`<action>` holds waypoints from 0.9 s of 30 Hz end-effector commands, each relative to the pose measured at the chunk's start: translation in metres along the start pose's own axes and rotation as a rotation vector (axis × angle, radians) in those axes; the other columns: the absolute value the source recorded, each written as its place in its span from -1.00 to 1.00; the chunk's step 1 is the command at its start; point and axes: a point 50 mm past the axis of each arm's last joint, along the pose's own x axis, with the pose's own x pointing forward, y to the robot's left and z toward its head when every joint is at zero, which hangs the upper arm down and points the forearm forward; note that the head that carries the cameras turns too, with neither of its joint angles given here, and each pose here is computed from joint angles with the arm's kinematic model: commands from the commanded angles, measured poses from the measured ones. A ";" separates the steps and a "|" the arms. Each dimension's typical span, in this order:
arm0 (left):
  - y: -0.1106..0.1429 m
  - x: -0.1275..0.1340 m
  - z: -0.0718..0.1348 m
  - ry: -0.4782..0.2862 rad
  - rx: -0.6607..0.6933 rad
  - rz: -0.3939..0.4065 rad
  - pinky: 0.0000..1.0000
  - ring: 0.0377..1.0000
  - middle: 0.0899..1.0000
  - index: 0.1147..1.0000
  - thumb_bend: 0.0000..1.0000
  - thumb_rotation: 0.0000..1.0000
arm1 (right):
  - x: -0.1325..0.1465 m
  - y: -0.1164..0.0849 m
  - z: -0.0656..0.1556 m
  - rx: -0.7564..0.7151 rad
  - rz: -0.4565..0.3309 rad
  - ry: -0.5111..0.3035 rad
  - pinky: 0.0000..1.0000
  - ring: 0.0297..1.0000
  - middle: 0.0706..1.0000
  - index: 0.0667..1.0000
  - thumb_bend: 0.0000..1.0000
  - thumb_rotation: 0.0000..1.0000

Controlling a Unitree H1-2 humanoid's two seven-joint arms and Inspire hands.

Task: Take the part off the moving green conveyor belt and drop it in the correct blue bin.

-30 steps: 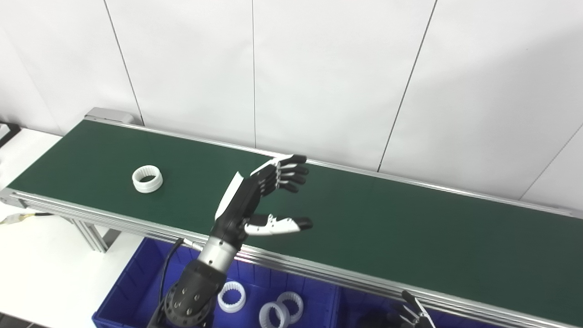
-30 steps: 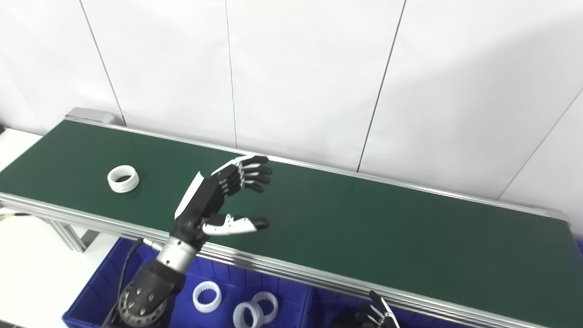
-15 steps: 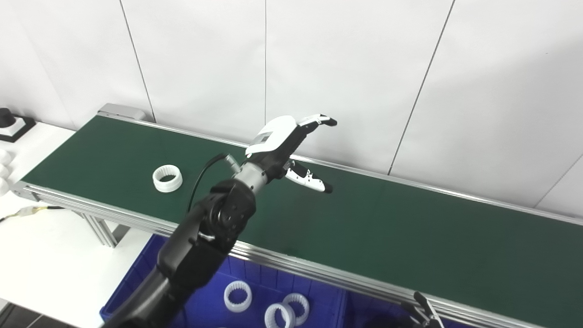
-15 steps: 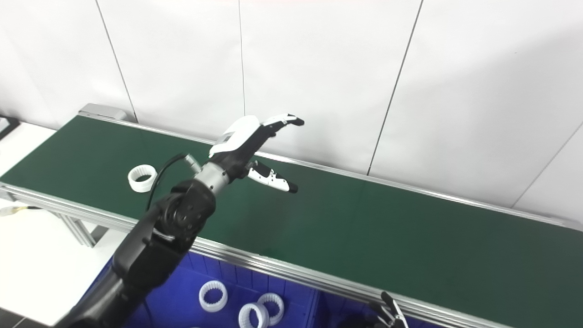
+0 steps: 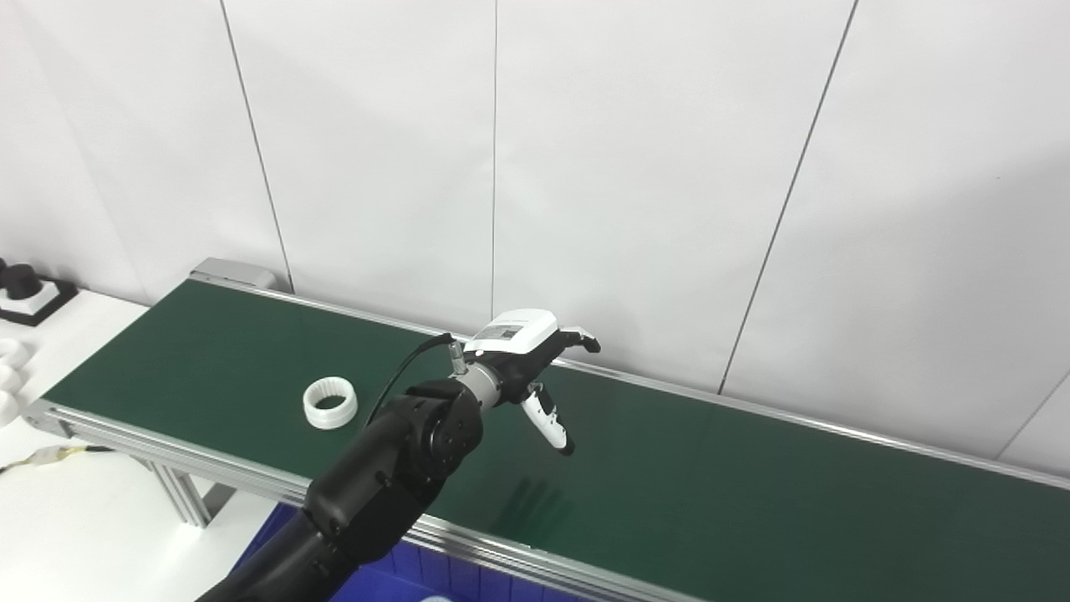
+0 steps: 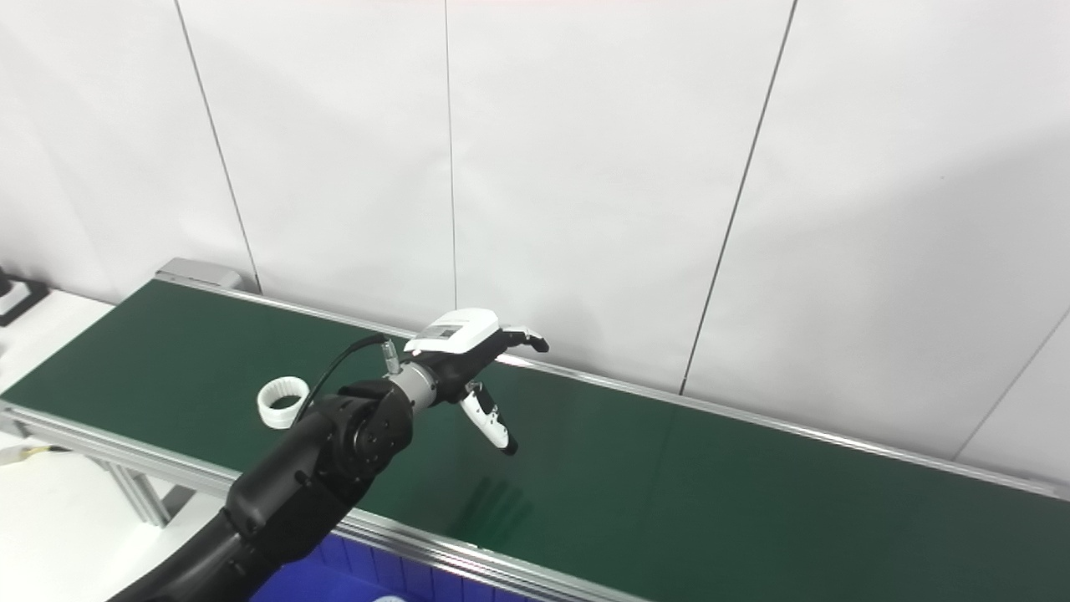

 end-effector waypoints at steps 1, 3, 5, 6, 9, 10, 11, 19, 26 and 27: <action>0.019 0.001 -0.003 0.011 0.048 0.045 0.91 0.81 0.76 0.61 0.86 -0.90 | 0.007 -0.002 0.010 0.009 -0.002 -0.082 0.38 0.54 0.63 0.84 -0.19 0.71; 0.019 0.001 -0.004 0.014 0.055 0.036 0.94 0.83 0.77 0.60 0.86 -0.95 | 0.007 -0.002 0.010 0.013 -0.002 -0.082 0.40 0.55 0.64 0.85 -0.17 0.71; 0.020 0.000 -0.004 0.023 0.070 0.024 0.96 0.83 0.78 0.59 0.86 -0.95 | 0.007 -0.002 0.010 0.012 -0.001 -0.085 0.40 0.55 0.63 0.85 -0.17 0.71; 0.020 0.000 -0.004 0.027 0.077 0.017 0.98 0.84 0.78 0.59 0.85 -0.94 | 0.008 -0.002 0.011 0.011 -0.001 -0.086 0.39 0.55 0.63 0.85 -0.17 0.72; 0.019 -0.001 -0.005 0.034 0.083 -0.007 1.00 0.86 0.79 0.58 0.84 -0.95 | 0.007 -0.001 0.011 0.014 -0.002 -0.088 0.40 0.55 0.63 0.85 -0.17 0.72; 0.018 -0.001 -0.005 0.037 0.085 -0.018 1.00 0.86 0.79 0.58 0.84 -0.96 | 0.007 -0.001 0.011 0.019 -0.004 -0.086 0.40 0.54 0.63 0.85 -0.17 0.72; 0.018 -0.001 -0.006 0.038 0.087 -0.027 1.00 0.87 0.80 0.58 0.84 -0.97 | 0.007 -0.001 0.011 0.022 -0.004 -0.086 0.41 0.54 0.63 0.84 -0.14 0.71; 0.010 -0.001 -0.011 0.061 0.114 -0.072 0.98 0.85 0.75 0.56 0.89 -0.95 | 0.007 -0.001 0.012 0.024 -0.007 -0.085 0.41 0.56 0.64 0.85 -0.16 0.69; 0.004 -0.001 -0.008 0.061 0.125 -0.104 1.00 0.83 0.76 0.55 0.88 -0.97 | 0.007 -0.001 0.013 0.024 -0.012 -0.082 0.41 0.55 0.63 0.85 -0.16 0.69; 0.002 0.000 -0.007 0.057 0.131 -0.109 1.00 0.83 0.75 0.55 0.88 -0.97 | 0.007 -0.001 0.012 0.024 -0.011 -0.082 0.41 0.55 0.63 0.85 -0.14 0.69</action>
